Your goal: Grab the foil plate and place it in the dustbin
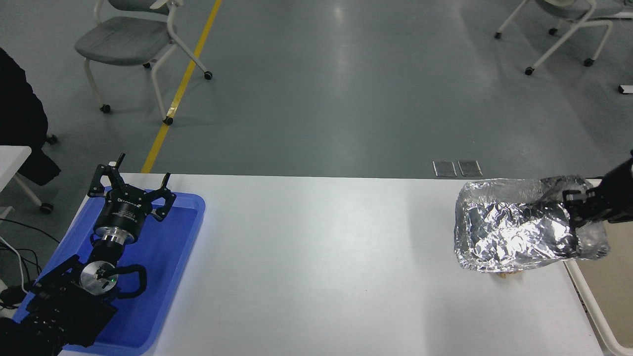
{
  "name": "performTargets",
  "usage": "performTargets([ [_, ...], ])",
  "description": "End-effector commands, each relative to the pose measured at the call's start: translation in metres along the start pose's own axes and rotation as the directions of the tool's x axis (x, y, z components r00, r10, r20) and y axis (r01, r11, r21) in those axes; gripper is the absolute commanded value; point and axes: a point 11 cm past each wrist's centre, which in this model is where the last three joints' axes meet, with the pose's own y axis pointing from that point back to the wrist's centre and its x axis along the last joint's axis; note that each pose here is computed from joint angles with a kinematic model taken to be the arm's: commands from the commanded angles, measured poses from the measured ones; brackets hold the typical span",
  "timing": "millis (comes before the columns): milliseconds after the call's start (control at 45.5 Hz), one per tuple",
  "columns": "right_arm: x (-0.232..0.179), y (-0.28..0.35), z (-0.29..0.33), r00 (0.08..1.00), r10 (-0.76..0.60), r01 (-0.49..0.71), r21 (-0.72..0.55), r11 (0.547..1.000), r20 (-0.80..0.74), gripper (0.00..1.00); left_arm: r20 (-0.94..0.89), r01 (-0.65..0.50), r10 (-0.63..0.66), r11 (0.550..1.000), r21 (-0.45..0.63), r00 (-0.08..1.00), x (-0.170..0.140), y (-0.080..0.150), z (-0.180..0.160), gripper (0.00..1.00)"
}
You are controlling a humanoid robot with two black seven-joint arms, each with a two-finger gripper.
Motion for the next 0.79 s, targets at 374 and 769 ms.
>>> performTargets([
  [374, 0.008, 0.044, 0.016, 1.000, 0.024, -0.023, -0.068, 0.997, 0.008, 0.00, 0.000, -0.001, 0.001, 1.000, 0.000, 1.000, 0.000, 0.000, 0.000, 1.00],
  [769, 0.006, 0.003, 0.215, 0.931, 0.223, -0.109, -0.363, 0.926, 0.289, 0.00, 0.000, -0.001, 0.001, 1.000, 0.000, 1.000, 0.000, 0.000, 0.000, 1.00],
])
